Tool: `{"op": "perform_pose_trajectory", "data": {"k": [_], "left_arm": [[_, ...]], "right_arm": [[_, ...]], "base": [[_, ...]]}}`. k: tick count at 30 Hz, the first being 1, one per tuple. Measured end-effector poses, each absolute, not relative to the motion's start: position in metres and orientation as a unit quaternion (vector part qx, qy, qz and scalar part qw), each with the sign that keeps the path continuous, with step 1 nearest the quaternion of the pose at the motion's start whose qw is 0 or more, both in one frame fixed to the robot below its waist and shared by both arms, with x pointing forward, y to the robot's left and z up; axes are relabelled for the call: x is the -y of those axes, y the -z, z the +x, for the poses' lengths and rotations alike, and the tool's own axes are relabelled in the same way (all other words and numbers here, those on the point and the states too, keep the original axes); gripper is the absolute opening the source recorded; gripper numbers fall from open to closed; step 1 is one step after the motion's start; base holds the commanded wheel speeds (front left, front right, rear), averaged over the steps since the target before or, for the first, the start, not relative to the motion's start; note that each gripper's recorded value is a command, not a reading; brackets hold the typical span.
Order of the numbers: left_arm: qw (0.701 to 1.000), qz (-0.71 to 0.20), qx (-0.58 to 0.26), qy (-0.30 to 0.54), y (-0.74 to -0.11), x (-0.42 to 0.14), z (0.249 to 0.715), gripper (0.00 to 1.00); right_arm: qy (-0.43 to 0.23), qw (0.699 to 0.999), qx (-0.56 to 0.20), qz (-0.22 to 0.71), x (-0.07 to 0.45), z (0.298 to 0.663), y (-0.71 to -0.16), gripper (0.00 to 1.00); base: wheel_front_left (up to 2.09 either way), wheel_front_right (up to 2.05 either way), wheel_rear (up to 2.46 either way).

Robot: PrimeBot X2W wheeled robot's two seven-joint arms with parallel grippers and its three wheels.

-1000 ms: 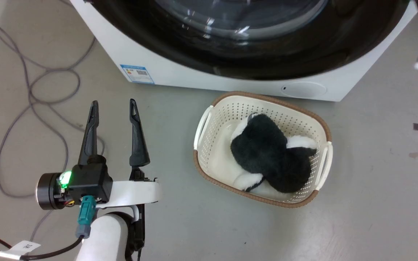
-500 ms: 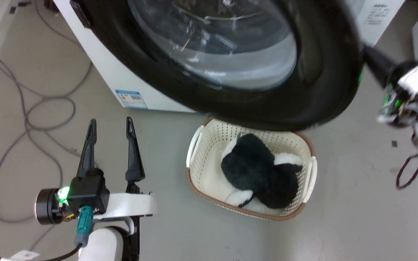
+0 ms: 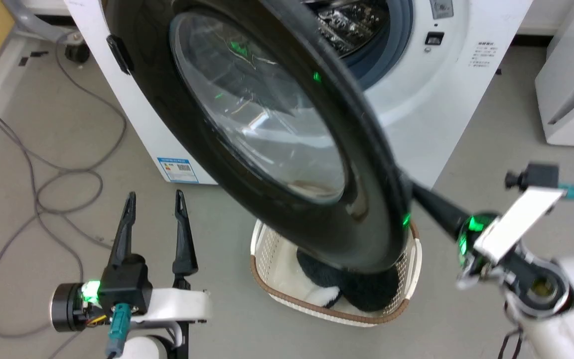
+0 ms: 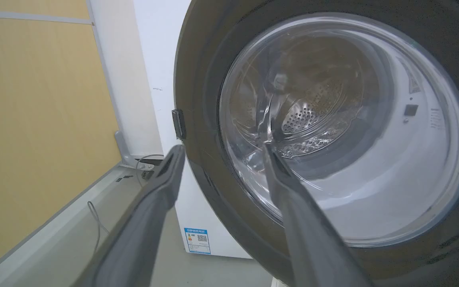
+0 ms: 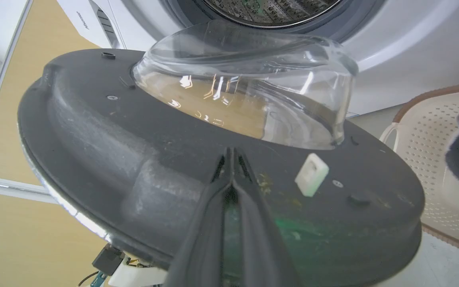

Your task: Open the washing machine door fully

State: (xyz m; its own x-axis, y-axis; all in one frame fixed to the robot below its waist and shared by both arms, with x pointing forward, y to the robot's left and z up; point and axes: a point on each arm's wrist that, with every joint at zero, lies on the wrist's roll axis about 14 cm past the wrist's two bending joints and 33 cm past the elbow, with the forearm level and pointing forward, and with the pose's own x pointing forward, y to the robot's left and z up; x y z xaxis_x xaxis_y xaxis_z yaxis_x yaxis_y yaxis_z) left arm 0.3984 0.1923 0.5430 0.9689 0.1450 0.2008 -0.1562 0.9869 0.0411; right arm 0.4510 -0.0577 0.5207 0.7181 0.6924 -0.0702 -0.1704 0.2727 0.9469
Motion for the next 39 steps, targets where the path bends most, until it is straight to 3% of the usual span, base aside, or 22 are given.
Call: {"op": "perform_pose_trajectory", "data": {"k": [9, 26, 32, 36, 39], "left_arm": [[0.992, 0.035, 0.093, -0.078, -0.541, -0.195, 0.384, 1.00], [0.993, 0.039, 0.080, -0.082, -0.533, -0.198, 0.373, 1.00], [0.993, 0.039, 0.080, -0.081, -0.533, -0.198, 0.369, 1.00], [0.993, 0.040, 0.083, -0.080, -0.535, -0.198, 0.369, 1.00], [0.992, 0.040, 0.085, -0.079, -0.536, -0.198, 0.367, 1.00]], "right_arm": [[-0.329, 0.725, -0.266, 0.544, 0.015, 0.396, -0.522, 0.00], [-0.410, 0.687, -0.305, 0.518, -0.045, 0.324, -0.529, 0.00], [-0.370, 0.730, -0.217, 0.532, -0.019, 0.349, -0.549, 0.00], [-0.308, 0.792, -0.109, 0.516, 0.022, 0.376, -0.565, 0.00], [-0.251, 0.809, -0.022, 0.531, 0.059, 0.393, -0.582, 0.00]], "base": [[0.00, 0.00, 0.00], [0.00, 0.00, 0.00], [0.00, 0.00, 0.00], [0.00, 0.00, 0.00], [0.00, 0.00, 0.00]]}}
